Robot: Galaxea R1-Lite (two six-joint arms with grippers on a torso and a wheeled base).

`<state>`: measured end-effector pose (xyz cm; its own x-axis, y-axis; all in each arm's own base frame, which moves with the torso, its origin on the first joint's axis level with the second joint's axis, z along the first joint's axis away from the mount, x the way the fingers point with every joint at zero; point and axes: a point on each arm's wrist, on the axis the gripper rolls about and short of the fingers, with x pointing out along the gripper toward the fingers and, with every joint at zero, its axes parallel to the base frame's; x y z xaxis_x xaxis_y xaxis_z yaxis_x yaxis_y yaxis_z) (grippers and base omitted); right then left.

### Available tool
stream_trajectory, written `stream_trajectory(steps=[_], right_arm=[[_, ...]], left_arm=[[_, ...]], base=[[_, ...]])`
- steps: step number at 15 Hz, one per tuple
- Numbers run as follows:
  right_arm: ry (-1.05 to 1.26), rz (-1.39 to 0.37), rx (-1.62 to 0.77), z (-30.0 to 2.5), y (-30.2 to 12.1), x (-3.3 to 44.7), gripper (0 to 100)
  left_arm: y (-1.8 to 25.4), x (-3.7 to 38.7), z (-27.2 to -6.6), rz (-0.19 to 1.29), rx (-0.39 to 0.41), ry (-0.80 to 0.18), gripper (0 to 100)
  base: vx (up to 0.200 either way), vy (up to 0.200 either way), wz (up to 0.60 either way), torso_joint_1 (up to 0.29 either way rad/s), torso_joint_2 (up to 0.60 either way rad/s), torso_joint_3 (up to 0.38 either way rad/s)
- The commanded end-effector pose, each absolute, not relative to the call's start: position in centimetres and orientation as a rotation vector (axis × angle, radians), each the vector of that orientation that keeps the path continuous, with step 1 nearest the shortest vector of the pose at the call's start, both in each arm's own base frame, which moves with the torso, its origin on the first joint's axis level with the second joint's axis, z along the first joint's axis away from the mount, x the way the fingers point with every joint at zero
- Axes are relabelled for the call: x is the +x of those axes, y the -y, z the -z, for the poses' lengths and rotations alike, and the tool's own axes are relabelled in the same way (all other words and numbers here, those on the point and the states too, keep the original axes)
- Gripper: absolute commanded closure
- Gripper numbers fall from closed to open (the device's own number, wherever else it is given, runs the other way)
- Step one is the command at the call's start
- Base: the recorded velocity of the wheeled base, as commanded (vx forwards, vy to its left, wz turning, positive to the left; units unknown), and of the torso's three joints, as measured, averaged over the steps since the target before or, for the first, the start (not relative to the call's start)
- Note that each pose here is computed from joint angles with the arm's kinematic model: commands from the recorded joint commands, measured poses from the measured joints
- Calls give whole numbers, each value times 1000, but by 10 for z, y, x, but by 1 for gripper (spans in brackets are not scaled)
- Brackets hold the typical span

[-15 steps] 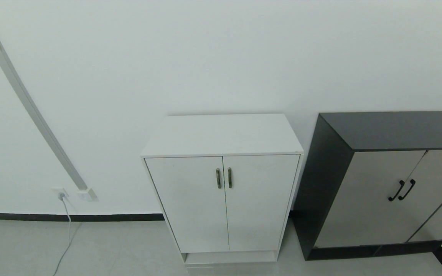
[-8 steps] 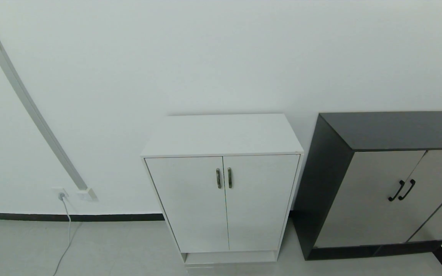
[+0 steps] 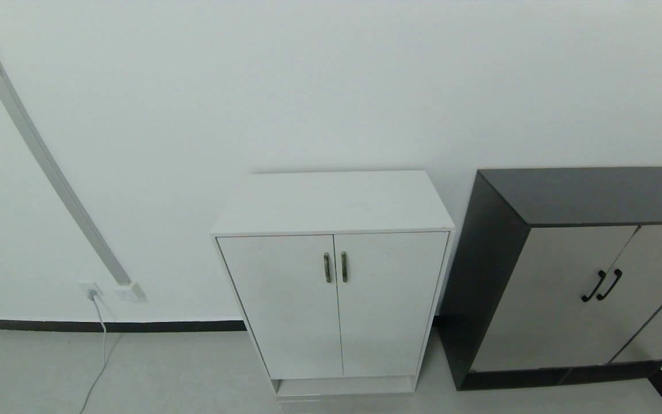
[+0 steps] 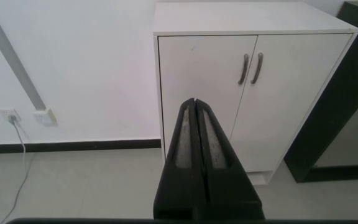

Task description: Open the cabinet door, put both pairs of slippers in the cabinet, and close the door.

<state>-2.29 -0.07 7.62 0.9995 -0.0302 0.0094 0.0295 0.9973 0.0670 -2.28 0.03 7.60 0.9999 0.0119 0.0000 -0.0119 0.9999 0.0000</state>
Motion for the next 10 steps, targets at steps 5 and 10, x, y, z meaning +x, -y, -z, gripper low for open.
stream_trajectory(steps=[5,10], right_arm=[[9,29,65,-76,1,-23,100],[9,29,65,-76,1,-23,100]], left_arm=[[0,-23,-76,-12,0,0,100],[0,-23,-76,-12,0,0,100]], base=[[0,0,0,0,0,0],[0,0,0,0,0,0]])
